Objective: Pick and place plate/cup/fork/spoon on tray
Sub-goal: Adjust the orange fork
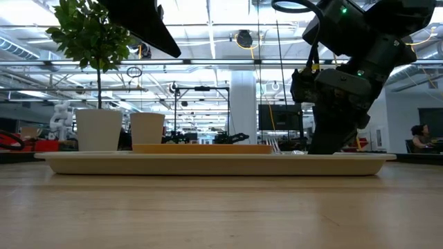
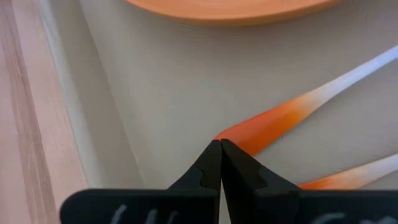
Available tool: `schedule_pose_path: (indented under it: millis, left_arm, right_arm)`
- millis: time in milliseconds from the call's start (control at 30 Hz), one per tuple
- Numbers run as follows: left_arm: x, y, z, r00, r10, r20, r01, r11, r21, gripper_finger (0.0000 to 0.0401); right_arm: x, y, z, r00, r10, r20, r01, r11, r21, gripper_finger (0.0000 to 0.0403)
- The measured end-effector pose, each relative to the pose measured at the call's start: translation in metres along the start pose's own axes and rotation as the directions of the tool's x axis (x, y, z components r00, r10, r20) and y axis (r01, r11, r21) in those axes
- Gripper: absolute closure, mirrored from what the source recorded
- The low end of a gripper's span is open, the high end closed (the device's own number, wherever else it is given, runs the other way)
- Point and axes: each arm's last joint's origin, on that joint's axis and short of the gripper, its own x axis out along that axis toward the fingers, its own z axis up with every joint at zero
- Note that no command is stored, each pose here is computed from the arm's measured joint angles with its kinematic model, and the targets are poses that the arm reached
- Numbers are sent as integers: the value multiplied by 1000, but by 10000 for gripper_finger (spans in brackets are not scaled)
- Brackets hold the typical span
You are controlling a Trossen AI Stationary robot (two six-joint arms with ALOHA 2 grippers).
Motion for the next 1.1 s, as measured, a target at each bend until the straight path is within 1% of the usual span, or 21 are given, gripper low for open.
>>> schedule_pose_path:
  millis: [467,600,1100]
  left_arm:
    - [0,0,0,1000,0,0,0,1000,1,313]
    - [0,0,0,1000,0,0,0,1000,1,313]
    - [0,0,0,1000,0,0,0,1000,16,313]
  right_arm:
    - [0,0,0,1000,0,3,0,1000,-6,403]
    - [0,0,1,1000,-19,19,19,1000,-14,403]
    - [0,0,1,1000,-15,25,15,999,-31,403]
